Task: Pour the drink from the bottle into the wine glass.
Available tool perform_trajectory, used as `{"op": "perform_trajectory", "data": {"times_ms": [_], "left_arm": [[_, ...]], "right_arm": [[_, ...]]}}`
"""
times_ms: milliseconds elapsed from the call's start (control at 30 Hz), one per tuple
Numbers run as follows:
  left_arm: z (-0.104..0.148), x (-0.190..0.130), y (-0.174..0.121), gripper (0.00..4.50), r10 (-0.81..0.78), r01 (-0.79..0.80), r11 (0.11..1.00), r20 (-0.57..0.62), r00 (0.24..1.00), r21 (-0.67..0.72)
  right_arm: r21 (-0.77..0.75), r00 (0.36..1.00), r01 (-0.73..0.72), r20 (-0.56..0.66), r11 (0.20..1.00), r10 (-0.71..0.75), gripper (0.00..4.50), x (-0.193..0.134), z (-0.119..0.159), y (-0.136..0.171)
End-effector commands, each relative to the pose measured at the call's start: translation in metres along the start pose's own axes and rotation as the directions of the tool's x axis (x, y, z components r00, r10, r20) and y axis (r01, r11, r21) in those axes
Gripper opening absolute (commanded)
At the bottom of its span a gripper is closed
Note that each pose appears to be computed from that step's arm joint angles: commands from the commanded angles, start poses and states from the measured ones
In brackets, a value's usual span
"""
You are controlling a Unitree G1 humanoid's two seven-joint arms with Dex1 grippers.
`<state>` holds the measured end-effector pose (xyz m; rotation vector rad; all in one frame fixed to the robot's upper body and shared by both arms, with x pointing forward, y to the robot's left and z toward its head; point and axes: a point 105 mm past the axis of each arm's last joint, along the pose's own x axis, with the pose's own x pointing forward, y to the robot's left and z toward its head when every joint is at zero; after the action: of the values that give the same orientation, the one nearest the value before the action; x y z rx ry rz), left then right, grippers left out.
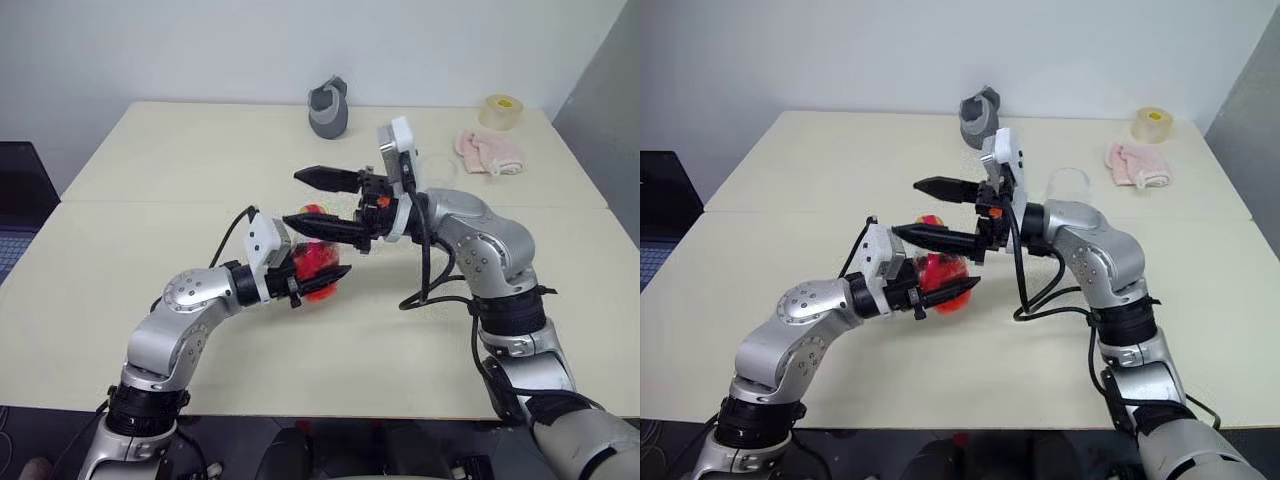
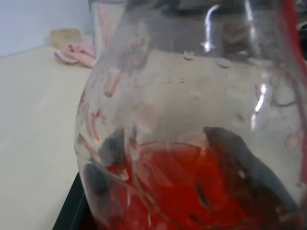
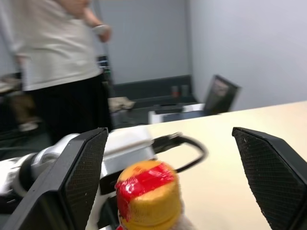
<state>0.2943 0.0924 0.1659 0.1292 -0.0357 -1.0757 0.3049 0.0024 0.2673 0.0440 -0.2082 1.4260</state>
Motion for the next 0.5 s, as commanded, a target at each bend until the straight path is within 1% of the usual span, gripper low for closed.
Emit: {"op": "perform_trajectory", "data": {"times_ms": [33,100,200,400,500], "left_arm": [[0.014,-0.002,0.012,2.29,0.067,-0.069,0.997,0.057,0.996,0.03],[0.015,0.005,0.022,2.29,0.094,-0.097,0.995,0.073,0.993,0.029],[0.02,0.019,0.034,2.29,0.122,-0.126,0.992,0.102,0.987,0.031],[0.023,0.031,0.042,2.29,0.112,-0.117,0.992,0.116,0.987,0.042],[0.023,0.035,0.044,2.29,0.106,-0.112,0.993,0.12,0.987,0.048]], "right_arm": [[-0.07,0.992,0.123,0.048,0.99,-0.119,4.48,-0.004,0.017,-0.007],[-0.095,0.983,0.178,0.052,0.979,-0.174,4.48,-0.004,0.018,-0.013],[-0.101,0.98,0.195,0.062,0.976,-0.19,4.48,0.001,0.016,-0.012],[-0.134,0.982,0.191,0.03,0.972,-0.188,4.48,0.008,0.008,-0.007],[-0.147,0.978,0.208,0.022,0.967,-0.207,4.48,0.011,0.003,-0.01]]}}
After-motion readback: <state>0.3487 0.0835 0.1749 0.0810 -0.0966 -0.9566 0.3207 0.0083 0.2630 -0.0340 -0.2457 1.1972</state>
